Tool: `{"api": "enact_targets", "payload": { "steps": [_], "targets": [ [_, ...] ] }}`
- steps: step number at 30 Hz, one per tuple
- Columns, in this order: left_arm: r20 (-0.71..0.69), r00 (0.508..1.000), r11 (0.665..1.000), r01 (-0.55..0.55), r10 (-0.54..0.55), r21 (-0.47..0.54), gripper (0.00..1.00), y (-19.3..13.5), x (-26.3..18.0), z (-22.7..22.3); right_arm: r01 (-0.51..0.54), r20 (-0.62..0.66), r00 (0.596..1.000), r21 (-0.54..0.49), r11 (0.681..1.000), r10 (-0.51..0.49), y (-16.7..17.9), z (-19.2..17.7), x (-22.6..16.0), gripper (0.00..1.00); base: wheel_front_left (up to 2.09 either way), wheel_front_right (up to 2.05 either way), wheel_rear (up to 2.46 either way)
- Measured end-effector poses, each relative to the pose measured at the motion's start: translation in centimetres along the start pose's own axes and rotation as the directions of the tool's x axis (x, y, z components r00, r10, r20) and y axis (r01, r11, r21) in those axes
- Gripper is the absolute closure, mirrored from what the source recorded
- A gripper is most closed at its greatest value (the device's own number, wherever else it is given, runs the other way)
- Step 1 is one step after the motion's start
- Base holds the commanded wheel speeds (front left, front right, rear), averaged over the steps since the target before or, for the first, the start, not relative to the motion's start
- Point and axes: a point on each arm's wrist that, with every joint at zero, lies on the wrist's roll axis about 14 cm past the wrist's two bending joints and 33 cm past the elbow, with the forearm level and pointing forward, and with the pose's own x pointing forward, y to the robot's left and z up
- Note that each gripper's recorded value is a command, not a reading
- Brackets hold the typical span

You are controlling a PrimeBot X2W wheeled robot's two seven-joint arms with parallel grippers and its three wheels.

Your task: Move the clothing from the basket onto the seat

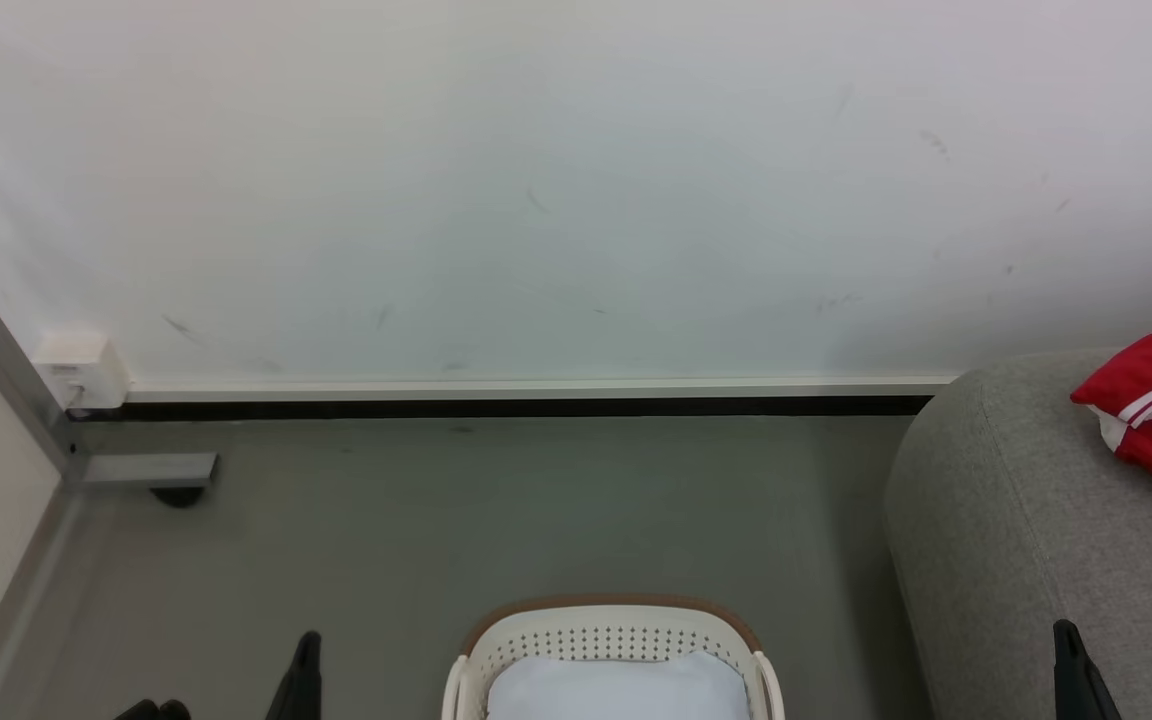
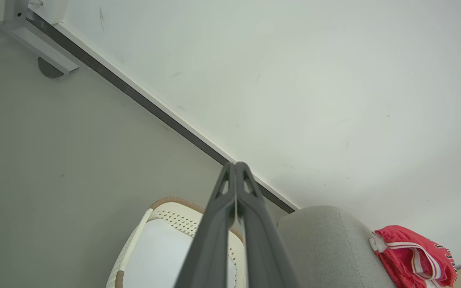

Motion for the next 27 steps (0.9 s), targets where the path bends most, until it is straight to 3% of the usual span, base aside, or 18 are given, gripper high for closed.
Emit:
{"api": "enact_targets", "payload": {
  "steps": [13, 27],
  "targets": [
    [0.004, 1.000, 0.986, -0.007, 0.007, -0.168, 1.00, 0.1, 0.7, 0.7, -0.001, 0.002, 1.000, 0.171, 0.985, 0.001, 0.3, 0.6, 0.6, 1.00, 0.00, 0.00, 0.00],
    [0.010, 1.000, 0.948, 0.000, 0.003, -0.319, 1.00, 0.0, 1.3, 1.5, -0.010, 0.008, 1.000, 0.333, 0.943, 0.008, 0.7, 1.2, 1.2, 1.00, 0.00, 0.00, 0.00]
  ]
}}
